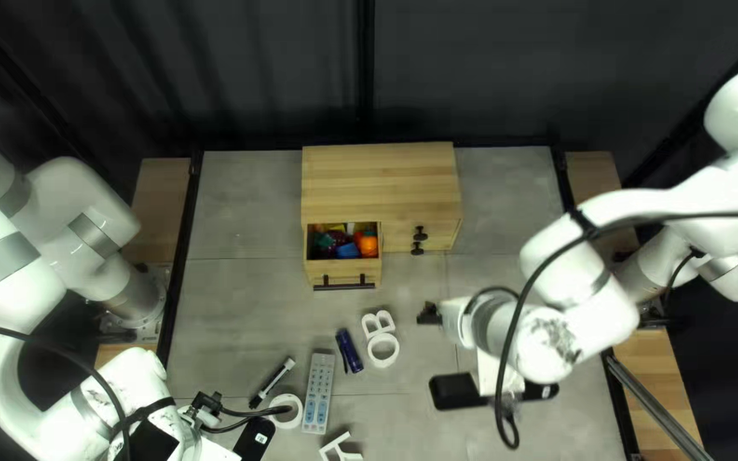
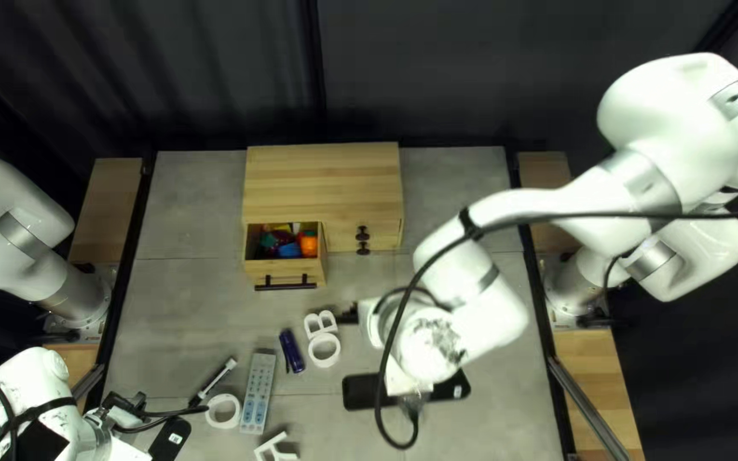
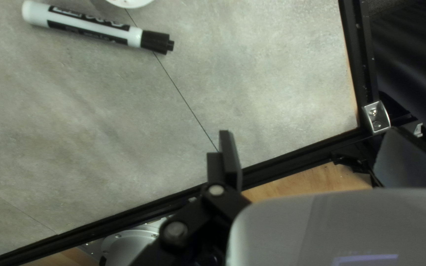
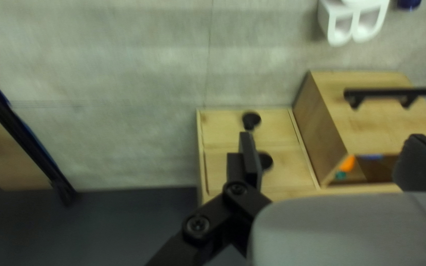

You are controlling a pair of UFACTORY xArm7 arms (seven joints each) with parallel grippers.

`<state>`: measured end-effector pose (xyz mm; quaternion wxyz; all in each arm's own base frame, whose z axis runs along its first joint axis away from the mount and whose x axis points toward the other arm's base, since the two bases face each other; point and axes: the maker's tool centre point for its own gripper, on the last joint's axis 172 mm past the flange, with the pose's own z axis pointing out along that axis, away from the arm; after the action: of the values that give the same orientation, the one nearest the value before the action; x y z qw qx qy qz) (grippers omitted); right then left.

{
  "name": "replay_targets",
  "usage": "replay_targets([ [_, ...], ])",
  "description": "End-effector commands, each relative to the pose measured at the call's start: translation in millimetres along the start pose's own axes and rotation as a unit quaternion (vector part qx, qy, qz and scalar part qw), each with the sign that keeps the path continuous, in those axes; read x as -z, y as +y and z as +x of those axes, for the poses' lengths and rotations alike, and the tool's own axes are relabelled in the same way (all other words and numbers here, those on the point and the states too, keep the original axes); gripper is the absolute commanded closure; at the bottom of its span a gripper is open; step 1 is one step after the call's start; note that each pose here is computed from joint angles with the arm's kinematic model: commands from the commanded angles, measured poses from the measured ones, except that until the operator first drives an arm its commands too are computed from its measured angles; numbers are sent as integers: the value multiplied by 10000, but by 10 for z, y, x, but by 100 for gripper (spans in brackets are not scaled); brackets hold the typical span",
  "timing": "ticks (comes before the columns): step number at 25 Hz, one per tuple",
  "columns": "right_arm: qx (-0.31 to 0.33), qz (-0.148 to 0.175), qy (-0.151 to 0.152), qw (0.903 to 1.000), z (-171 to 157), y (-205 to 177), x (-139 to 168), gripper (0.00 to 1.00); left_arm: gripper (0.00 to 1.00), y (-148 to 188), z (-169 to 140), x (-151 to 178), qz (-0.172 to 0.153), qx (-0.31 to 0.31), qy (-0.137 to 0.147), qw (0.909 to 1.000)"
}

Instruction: Open drawers and place objects into drawer and close

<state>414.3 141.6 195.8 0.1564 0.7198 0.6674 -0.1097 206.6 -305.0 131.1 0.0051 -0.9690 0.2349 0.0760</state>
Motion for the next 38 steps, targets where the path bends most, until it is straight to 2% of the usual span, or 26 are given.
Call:
replay_targets([
  [1, -393, 280, 147, 9987, 269, -305, 7, 0, 0, 0, 0, 0, 0, 0, 0, 10000],
  [7, -1097, 510, 363, 9920, 717, -570, 185, 0, 0, 0, 0, 0, 0, 0, 0, 10000],
  [12, -937, 457, 300, 9941, 1091, -1095, 436, 0, 0, 0, 0, 0, 0, 0, 0, 10000],
  [18, -807, 479, 343, 9950, 1428, -1314, 443, 0, 0, 0, 0, 0, 0, 0, 0, 10000],
  [26, -973, 667, 418, 9921, 1613, -1653, 421, 0, 0, 0, 0, 0, 0, 0, 0, 10000],
  [35, -1053, 542, 442, 9920, 1685, -1958, 401, 0, 0, 0, 0, 0, 0, 0, 0, 10000],
  [38, -1213, 492, 441, 9904, 1673, -1954, 369, 0, 0, 0, 0, 0, 0, 0, 0, 10000],
])
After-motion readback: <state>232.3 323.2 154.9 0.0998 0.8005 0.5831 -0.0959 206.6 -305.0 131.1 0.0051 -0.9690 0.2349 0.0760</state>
